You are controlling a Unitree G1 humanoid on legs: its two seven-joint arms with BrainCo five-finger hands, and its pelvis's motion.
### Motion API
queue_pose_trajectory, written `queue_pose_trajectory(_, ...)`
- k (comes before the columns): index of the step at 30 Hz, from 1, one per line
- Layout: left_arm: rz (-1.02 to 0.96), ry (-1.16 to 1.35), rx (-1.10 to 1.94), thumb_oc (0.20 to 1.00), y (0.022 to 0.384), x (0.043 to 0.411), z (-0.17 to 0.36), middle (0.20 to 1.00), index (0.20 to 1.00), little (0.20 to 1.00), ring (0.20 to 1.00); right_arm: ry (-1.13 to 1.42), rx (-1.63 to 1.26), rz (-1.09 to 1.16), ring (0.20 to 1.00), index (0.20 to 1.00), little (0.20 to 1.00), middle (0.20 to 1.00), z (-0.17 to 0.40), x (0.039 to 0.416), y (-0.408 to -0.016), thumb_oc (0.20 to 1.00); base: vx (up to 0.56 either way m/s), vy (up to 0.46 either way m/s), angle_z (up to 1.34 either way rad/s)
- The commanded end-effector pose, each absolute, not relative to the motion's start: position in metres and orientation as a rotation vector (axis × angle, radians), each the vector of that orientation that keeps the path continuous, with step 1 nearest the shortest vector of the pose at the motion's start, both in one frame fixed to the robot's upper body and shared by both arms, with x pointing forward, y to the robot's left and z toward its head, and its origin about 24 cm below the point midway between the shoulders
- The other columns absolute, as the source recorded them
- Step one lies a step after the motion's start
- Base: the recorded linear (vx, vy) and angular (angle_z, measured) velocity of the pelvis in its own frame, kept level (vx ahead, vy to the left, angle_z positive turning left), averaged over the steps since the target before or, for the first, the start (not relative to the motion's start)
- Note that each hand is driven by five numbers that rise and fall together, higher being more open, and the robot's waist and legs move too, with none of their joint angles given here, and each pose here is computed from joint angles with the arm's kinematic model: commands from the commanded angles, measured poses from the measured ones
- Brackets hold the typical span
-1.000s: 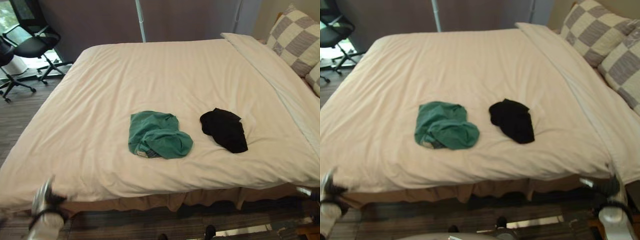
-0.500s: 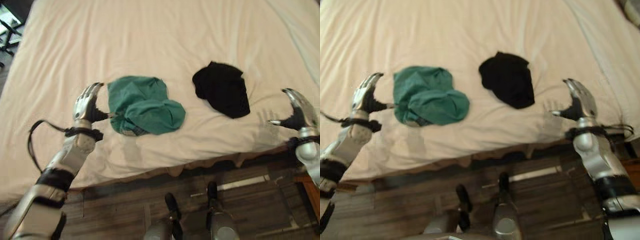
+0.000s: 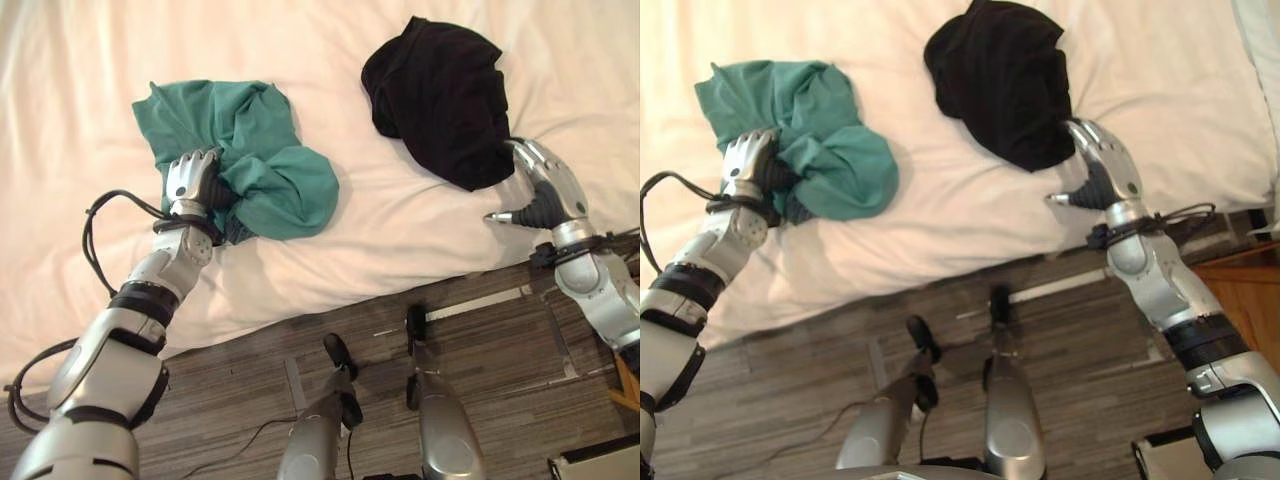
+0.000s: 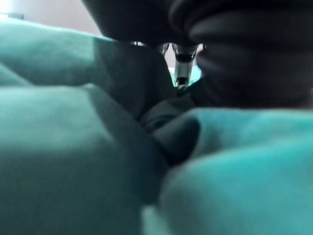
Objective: Tidy up the quilt and then pick up the clothes from the bed and put them into the laundry hamper.
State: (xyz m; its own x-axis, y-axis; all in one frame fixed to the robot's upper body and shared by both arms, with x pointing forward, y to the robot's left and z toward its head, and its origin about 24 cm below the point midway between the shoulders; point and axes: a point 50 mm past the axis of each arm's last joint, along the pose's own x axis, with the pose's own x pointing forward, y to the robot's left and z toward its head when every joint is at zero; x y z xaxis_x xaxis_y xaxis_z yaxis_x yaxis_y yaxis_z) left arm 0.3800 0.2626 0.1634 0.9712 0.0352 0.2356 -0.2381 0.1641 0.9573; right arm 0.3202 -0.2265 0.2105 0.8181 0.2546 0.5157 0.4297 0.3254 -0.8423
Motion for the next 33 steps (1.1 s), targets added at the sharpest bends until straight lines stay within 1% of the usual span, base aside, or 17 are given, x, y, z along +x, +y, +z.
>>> queue_pose_trajectory(1,-0.047,0.060,1.335,0.200,0.246,0.358,0.074,0.200,0.200,0.200,0.200,-0.879,-1.361,-0.124,1.000,1.000,1.000,1.000,0.247,0.314,-0.201,1.000,0.06,-0.060,0.06)
queue_pose_trajectory(6,-0.120,0.080,1.106,0.200,0.236,0.324,0.036,0.200,0.200,0.200,0.200,-0.889,-1.404,-0.126,1.000,1.000,1.000,1.000,0.259,0.323,-0.195,1.000,0.04,-0.067,0.07)
queue_pose_trajectory(7,-0.129,0.095,1.016,0.200,0.240,0.304,0.025,0.200,0.200,0.200,0.200,-0.856,-1.419,-0.138,1.000,1.000,1.000,1.000,0.261,0.329,-0.200,1.000,0.06,-0.090,0.20)
queue_pose_trajectory(12,-0.053,0.148,0.850,0.200,0.263,0.274,0.014,0.200,0.200,0.200,0.200,-0.704,-1.598,-0.176,1.000,1.000,1.000,1.000,0.262,0.350,-0.224,1.000,0.02,-0.064,0.23)
queue_pose_trajectory(13,0.007,0.131,0.733,0.200,0.273,0.260,0.018,0.200,0.200,0.200,0.200,-0.600,-1.666,-0.206,1.000,1.000,1.000,1.000,0.261,0.358,-0.241,1.000,-0.01,-0.036,0.25)
queue_pose_trajectory(14,0.010,0.133,0.730,0.200,0.273,0.260,0.018,0.200,0.200,0.200,0.200,-0.603,-1.666,-0.203,1.000,1.000,1.000,1.000,0.262,0.359,-0.240,1.000,-0.03,-0.063,0.31)
queue_pose_trajectory(15,0.047,0.109,0.603,0.200,0.280,0.250,0.023,0.200,0.200,0.200,0.200,-0.473,-1.738,-0.243,1.000,1.000,1.000,1.000,0.261,0.366,-0.262,1.000,-0.03,-0.043,0.37)
queue_pose_trajectory(18,0.047,0.034,0.334,0.200,0.282,0.237,0.038,0.200,0.200,0.200,0.200,-0.211,-1.849,-0.365,1.000,1.000,1.000,1.000,0.269,0.369,-0.312,1.000,-0.05,-0.019,0.27)
queue_pose_trajectory(19,0.049,0.034,0.332,0.200,0.283,0.237,0.038,0.200,0.200,0.200,0.200,-0.215,-1.851,-0.363,1.000,1.000,1.000,1.000,0.269,0.369,-0.311,1.000,0.01,0.037,0.28)
queue_pose_trajectory(20,0.017,0.008,0.231,0.200,0.280,0.231,0.043,0.200,0.200,0.200,0.200,-0.057,-1.882,-0.447,1.000,1.000,1.000,1.000,0.273,0.366,-0.339,1.000,0.01,0.038,0.29)
queue_pose_trajectory(21,0.006,-0.001,0.179,0.200,0.279,0.229,0.045,0.200,0.200,0.200,0.200,0.021,-1.906,-0.489,0.200,0.200,0.200,0.200,0.277,0.363,-0.351,0.200,0.00,0.055,0.24)
queue_pose_trajectory(24,-0.031,0.011,0.129,0.200,0.274,0.226,0.042,0.200,0.200,0.200,0.200,0.150,-1.912,-0.498,0.200,0.200,0.200,0.200,0.270,0.359,-0.366,0.200,-0.03,0.031,0.16)
queue_pose_trajectory(27,-0.085,0.057,0.110,0.200,0.261,0.219,0.029,0.200,0.200,0.200,0.200,0.191,-1.724,-0.509,0.200,0.200,0.200,0.200,0.247,0.356,-0.374,0.200,0.02,0.042,0.11)
queue_pose_trajectory(30,-0.126,0.093,0.136,0.200,0.250,0.216,0.019,0.200,0.200,0.200,0.200,0.074,-1.406,-0.369,0.200,0.200,0.200,0.200,0.179,0.353,-0.348,0.200,0.02,0.033,0.15)
queue_pose_trajectory(31,-0.129,0.095,0.140,0.200,0.250,0.216,0.019,0.200,0.200,0.200,0.200,0.079,-1.403,-0.371,0.200,0.200,0.200,0.200,0.177,0.351,-0.349,0.200,0.04,0.008,0.20)
queue_pose_trajectory(32,-0.102,0.109,0.173,0.200,0.256,0.217,0.017,0.200,0.200,0.200,0.200,-0.029,-1.141,-0.261,0.200,0.200,0.200,0.200,0.136,0.330,-0.320,0.200,0.09,-0.001,0.09)
queue_pose_trajectory(33,-0.107,0.111,0.176,0.200,0.255,0.217,0.017,0.200,0.200,0.200,0.200,-0.023,-1.138,-0.265,0.200,0.200,0.200,0.200,0.134,0.328,-0.322,0.200,0.15,0.012,0.11)
